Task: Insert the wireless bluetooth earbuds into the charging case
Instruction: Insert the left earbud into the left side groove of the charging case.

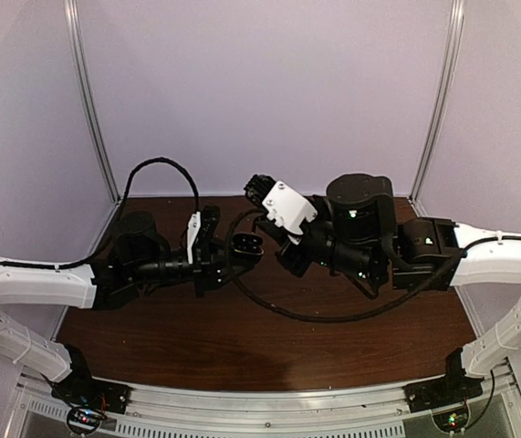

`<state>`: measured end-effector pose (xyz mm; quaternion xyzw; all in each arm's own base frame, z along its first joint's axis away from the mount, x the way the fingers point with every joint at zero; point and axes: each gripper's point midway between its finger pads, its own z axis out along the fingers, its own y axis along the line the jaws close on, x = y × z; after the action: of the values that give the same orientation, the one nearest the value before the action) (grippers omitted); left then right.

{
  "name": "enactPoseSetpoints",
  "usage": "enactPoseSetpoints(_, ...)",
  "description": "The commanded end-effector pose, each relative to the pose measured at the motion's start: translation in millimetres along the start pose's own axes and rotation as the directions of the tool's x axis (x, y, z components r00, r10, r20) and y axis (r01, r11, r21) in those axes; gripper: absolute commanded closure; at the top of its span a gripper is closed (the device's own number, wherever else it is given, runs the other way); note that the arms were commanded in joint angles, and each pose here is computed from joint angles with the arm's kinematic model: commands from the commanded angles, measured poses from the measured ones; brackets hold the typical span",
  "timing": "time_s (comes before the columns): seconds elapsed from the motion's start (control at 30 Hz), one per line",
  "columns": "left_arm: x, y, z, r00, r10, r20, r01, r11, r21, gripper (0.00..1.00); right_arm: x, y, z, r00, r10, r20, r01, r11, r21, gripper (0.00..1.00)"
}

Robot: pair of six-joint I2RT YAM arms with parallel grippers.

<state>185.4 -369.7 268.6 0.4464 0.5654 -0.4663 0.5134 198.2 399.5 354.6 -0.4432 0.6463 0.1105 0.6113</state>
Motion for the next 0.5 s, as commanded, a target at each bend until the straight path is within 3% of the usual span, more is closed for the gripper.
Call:
enactPoseSetpoints(0.0,-23.2,-8.3,3.6,0.998,0.018,0.068,-0.021,0.999,0.042,1.00,-9.0,7.0,4.5,0.999,-0.043,0.003,0.042,0.999,0.020,0.91)
enactPoseSetpoints(0.47,-30.5,-15.2,1.8,0.993,0.047,0.111,-0.053,0.997,0.054,1.00,-8.5,20.7,10.5,0.992,-0.124,-0.023,0.125,0.989,0.079,0.92)
